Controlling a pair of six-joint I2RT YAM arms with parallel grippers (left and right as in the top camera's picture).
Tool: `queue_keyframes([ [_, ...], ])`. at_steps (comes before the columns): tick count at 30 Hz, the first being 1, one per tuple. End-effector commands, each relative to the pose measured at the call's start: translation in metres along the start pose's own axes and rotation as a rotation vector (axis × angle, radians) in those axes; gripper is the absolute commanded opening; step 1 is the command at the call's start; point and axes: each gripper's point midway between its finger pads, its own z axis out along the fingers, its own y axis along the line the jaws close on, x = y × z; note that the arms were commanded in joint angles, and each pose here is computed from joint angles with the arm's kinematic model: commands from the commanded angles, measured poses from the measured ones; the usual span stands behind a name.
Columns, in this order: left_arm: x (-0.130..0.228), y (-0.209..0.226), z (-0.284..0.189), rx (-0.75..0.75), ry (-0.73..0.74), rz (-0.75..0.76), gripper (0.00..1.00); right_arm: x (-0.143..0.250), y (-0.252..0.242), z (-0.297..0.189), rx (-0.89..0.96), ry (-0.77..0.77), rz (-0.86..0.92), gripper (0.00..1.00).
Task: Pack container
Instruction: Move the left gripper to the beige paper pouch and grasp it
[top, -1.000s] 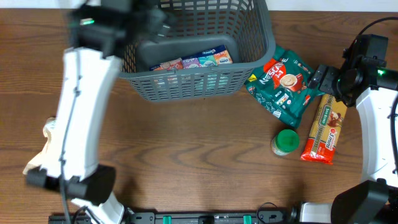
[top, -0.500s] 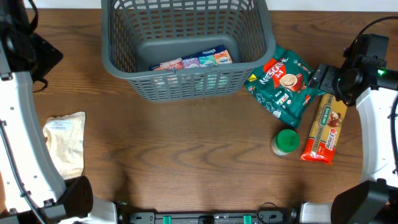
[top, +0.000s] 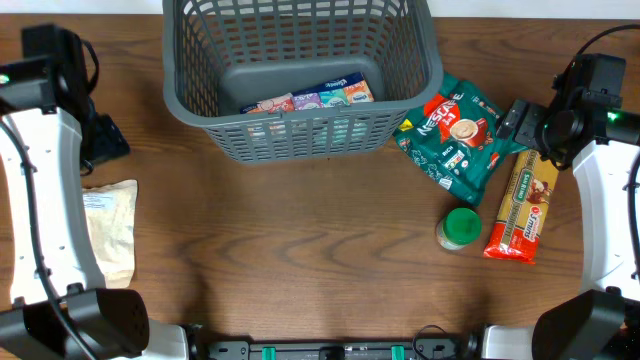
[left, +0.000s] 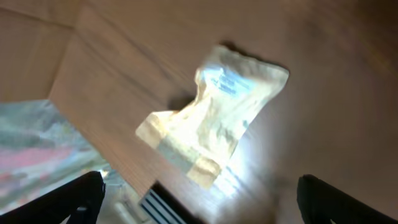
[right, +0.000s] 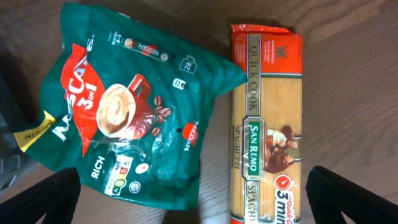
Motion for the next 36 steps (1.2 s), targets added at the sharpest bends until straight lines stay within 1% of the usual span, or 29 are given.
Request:
queue_keyframes([
  [1,0.023,-0.021,0.034,0.107,0.103,0.215,0.99,-0.006,-0.004,-0.002,0.011,-0.015,-0.007,0.99],
  [3,0.036,-0.039,0.052,0.215,0.136,0.264,0.99,-0.007,-0.003,-0.002,0.01,-0.018,-0.007,0.99],
  [6,0.056,-0.061,0.069,0.363,0.147,0.33,0.99,-0.009,-0.003,-0.002,0.009,-0.025,-0.007,0.99],
  [9,0.069,-0.063,0.076,0.418,0.128,0.379,0.99,-0.009,-0.003,-0.002,0.009,-0.026,-0.006,0.99],
  [12,0.064,-0.063,0.075,0.471,0.029,0.409,0.98,-0.01,-0.003,-0.002,0.008,-0.028,-0.006,0.99],
  [17,0.05,-0.039,0.077,0.45,-0.077,0.5,0.99,-0.01,-0.003,-0.002,0.008,-0.028,0.001,0.99],
  [23,0.03,-0.001,0.096,0.401,-0.123,0.379,0.98,-0.01,-0.002,-0.002,0.004,-0.028,0.009,0.99],
  [28,0.033,0.018,0.12,0.397,-0.077,0.372,0.98,-0.01,-0.002,-0.002,0.003,-0.031,0.024,0.99],
  [36,0.042,0.001,0.176,0.452,0.063,0.394,0.99,-0.011,-0.002,-0.002,0.002,-0.034,0.024,0.99],
])
